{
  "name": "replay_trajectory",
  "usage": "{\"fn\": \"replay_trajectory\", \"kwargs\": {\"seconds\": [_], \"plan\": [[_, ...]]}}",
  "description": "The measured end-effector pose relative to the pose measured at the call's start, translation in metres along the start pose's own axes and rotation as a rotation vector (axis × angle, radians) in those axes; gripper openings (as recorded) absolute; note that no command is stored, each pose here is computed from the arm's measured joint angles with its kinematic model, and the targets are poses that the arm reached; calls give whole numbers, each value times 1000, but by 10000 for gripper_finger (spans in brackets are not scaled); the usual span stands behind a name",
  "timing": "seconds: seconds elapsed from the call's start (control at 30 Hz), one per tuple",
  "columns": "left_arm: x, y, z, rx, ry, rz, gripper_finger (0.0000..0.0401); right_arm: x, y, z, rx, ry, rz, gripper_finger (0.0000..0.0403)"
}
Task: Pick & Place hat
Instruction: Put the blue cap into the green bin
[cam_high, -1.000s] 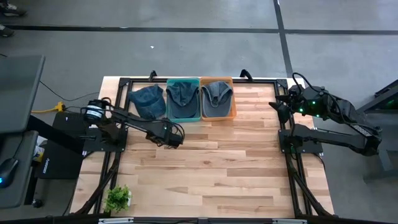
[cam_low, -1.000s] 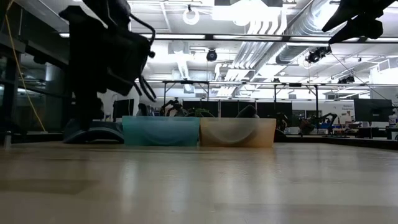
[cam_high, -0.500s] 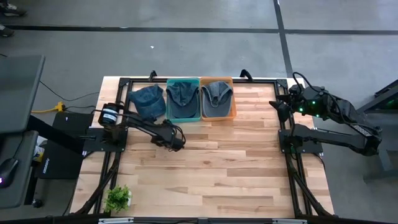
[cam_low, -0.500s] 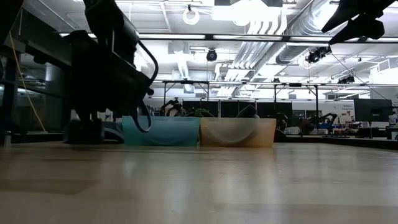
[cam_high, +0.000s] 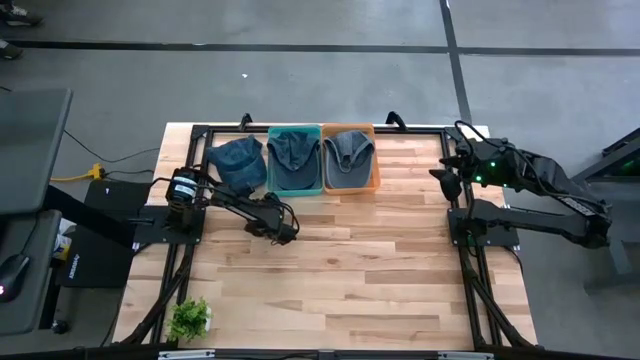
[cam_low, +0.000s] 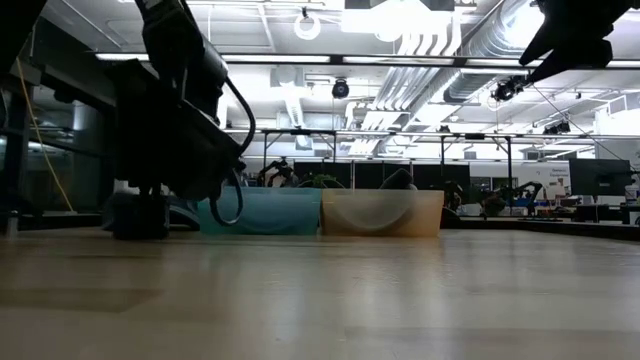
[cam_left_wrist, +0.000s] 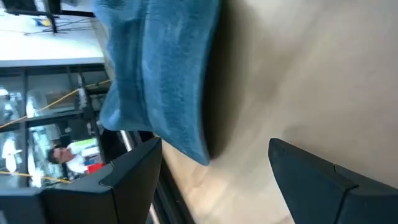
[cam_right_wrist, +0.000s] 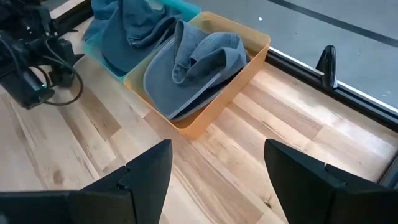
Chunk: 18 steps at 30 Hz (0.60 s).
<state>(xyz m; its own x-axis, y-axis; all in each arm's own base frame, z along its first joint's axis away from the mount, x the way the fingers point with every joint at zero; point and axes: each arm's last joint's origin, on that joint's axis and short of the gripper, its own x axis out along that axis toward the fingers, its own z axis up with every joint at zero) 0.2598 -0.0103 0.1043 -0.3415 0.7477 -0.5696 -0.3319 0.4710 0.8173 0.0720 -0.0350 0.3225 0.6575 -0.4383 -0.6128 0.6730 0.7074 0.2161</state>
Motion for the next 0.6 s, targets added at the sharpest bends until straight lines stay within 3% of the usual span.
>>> {"fn": "replay_trajectory", "kwargs": {"seconds": [0.33,0.6], "plan": [[29,17,17,-53,122,-3,292,1,1,1,32,4,6,249],[42,21,26,-7,152,-57,292,1,1,2,37,-8,11,249]]}}
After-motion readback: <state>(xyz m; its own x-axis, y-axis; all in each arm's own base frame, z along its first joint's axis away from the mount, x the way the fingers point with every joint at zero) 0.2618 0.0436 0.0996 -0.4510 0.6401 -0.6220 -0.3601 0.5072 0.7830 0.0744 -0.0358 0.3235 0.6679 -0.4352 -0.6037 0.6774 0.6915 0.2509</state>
